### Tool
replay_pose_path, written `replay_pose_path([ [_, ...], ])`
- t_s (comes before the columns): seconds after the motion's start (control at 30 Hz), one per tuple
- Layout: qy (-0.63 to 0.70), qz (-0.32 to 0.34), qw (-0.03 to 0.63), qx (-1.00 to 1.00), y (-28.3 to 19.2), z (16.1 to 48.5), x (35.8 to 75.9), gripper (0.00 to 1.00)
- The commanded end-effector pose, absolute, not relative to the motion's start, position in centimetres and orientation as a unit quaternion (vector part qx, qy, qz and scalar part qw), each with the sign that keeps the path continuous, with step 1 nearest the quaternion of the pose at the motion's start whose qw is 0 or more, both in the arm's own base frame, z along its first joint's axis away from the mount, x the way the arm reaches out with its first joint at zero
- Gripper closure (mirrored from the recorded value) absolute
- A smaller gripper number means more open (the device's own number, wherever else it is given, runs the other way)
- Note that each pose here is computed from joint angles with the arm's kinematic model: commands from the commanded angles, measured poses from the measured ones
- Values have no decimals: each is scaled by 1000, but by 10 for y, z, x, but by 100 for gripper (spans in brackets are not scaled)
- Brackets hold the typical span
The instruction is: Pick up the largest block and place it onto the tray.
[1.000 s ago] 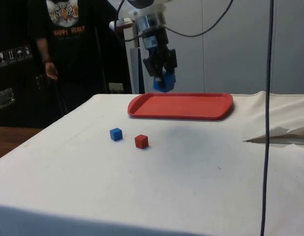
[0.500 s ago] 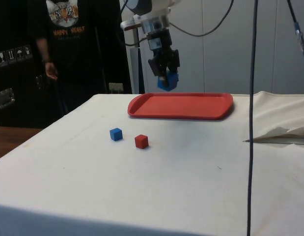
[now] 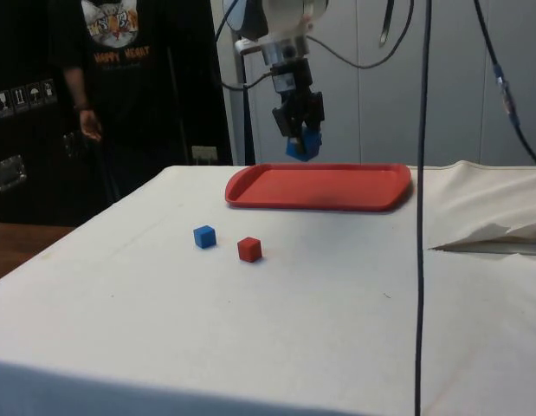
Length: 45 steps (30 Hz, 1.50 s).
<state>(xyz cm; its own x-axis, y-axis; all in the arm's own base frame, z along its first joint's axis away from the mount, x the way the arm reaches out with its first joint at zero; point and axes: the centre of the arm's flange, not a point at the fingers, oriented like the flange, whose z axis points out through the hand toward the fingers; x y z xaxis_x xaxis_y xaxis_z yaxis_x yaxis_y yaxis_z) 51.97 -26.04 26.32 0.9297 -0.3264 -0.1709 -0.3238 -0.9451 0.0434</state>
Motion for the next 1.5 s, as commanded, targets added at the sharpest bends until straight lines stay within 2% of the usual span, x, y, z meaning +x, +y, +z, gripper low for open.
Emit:
replay_pose_path([
  [0.0,-164,-86,4,983,-266,259,520,99],
  [0.6,-162,-66,-10,985,-310,215,517,99],
  [1.47,-162,-72,-18,984,-311,180,518,99],
])
